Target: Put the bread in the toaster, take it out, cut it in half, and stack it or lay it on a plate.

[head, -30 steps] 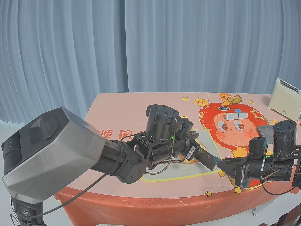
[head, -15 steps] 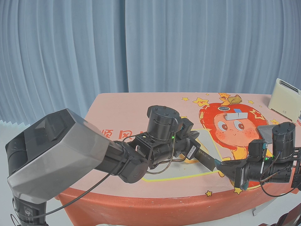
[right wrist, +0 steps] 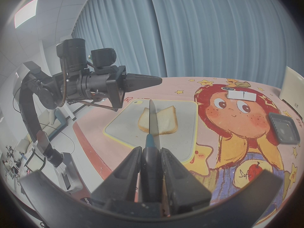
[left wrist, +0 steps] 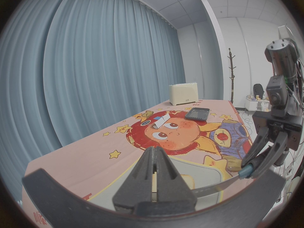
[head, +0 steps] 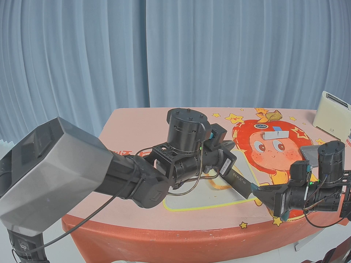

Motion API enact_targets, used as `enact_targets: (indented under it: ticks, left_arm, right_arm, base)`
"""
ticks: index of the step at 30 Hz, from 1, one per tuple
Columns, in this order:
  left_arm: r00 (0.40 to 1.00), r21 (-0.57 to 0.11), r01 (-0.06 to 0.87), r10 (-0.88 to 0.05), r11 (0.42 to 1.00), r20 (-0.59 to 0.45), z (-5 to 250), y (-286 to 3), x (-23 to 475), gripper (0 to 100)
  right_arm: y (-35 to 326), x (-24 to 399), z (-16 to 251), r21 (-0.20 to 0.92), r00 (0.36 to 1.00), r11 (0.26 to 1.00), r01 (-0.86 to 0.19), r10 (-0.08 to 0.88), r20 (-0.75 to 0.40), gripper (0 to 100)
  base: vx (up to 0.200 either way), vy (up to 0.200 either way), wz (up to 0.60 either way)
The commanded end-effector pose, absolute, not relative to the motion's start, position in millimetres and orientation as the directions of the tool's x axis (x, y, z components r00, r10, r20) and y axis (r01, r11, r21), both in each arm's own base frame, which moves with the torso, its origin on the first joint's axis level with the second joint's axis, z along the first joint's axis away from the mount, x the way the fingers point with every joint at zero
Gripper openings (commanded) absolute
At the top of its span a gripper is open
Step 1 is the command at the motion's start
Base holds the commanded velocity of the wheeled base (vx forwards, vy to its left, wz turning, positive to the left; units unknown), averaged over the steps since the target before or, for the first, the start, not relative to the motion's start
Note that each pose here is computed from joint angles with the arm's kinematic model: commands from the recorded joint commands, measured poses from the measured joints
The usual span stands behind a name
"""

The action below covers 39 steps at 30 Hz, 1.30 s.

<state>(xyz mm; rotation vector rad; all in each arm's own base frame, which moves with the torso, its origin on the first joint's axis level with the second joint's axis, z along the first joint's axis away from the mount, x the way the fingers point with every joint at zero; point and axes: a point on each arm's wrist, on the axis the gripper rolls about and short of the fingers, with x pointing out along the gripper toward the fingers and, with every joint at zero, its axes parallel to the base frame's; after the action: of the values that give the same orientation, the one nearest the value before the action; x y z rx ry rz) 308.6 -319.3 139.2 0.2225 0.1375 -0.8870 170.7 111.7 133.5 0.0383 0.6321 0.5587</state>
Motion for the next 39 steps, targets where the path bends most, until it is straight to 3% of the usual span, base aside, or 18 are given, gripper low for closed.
enact_targets:
  ticks: [1,7,18,39]
  left_arm:
    - [0.625,0.147,0.781,-0.757,0.607,-0.193,149,-314,302,0]
    - [0.604,0.214,0.797,-0.746,0.564,-0.282,124,-307,294,0]
    - [0.582,0.216,0.813,-0.766,0.541,-0.273,119,-321,289,0]
    - [0.573,0.209,0.82,-0.755,0.533,-0.318,100,-321,287,0]
  right_arm:
    - [112,171,135,0.203,0.667,0.851,-0.485,0.51,-0.543,0]
    - [114,173,138,0.245,0.669,0.854,-0.46,0.514,-0.536,0]
    - [114,172,135,0.244,0.662,0.854,-0.46,0.513,-0.547,0]
    - [113,170,127,0.239,0.644,0.86,-0.451,0.498,-0.581,0]
  base:
    - [0.0,0.0,0.0]
    - [0.0,0.0,0.0]
    - [0.0,0.0,0.0]
    - [0.0,0.0,0.0]
